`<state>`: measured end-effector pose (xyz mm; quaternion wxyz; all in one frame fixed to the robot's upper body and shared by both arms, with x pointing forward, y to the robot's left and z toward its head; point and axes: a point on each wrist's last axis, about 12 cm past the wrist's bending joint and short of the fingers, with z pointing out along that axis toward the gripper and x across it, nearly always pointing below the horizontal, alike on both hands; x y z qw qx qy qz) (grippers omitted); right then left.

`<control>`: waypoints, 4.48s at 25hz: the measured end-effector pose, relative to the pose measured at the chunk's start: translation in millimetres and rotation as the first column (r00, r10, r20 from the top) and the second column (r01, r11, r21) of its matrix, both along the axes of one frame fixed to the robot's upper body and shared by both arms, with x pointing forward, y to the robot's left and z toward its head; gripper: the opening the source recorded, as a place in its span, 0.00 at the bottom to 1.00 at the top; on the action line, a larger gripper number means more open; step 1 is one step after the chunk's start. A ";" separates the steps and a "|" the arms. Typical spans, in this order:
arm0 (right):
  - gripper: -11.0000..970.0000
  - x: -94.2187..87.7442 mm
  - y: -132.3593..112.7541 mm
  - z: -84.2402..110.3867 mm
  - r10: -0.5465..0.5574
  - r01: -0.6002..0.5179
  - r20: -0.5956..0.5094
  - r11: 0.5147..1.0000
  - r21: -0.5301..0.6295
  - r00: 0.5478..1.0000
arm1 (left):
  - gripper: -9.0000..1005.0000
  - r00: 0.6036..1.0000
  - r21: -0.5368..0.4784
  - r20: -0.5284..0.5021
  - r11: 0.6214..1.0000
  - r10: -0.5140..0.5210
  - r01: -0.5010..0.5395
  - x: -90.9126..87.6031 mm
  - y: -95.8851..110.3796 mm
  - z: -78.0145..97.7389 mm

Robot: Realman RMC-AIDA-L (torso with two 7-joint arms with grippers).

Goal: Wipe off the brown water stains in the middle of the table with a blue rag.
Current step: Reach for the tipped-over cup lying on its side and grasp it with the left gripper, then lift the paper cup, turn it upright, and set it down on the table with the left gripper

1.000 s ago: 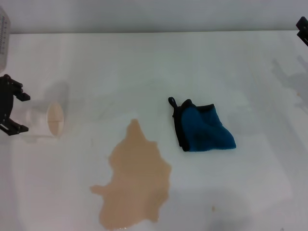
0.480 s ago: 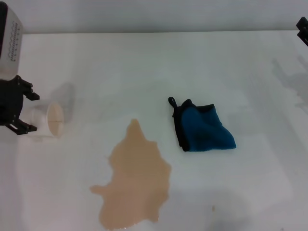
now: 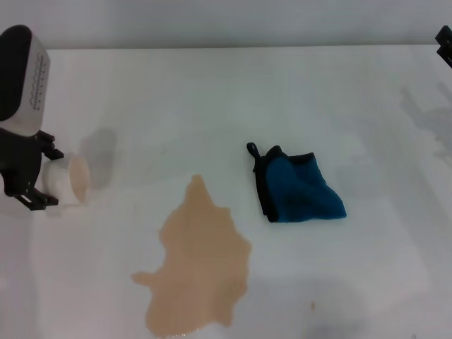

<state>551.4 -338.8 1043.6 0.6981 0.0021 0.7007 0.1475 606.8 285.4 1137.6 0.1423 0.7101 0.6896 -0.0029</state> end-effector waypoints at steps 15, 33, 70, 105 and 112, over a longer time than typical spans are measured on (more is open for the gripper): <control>0.90 -1.4 -0.1 -1.1 -0.002 0.002 -0.004 1.000 0.006 1.000 | 0.82 1.000 -0.005 -0.005 1.000 0.024 -0.024 0.2 -1.4 -8.5; 0.90 -0.5 -1.4 -1.2 -0.018 0.018 -0.005 1.000 0.010 1.000 | 0.74 0.992 -0.132 0.078 0.987 0.099 -0.088 7.4 -0.2 8.5; 0.90 4.3 -7.2 2.4 -0.044 0.044 -0.003 0.999 -0.006 0.999 | 0.69 0.439 -0.949 -0.159 -0.014 0.884 -0.315 -70.4 2.8 -125.8; 0.90 0.4 -9.4 -1.8 -0.067 0.067 -0.019 0.998 0.007 0.998 | 0.72 0.335 -0.891 -0.248 -0.078 0.909 -0.446 -86.0 2.0 -149.3; 0.90 -0.1 -8.5 -2.1 -0.065 0.065 -0.018 0.998 0.012 0.998 | 0.77 0.353 -0.904 -0.275 -0.115 0.894 -0.413 -88.0 -1.3 -145.2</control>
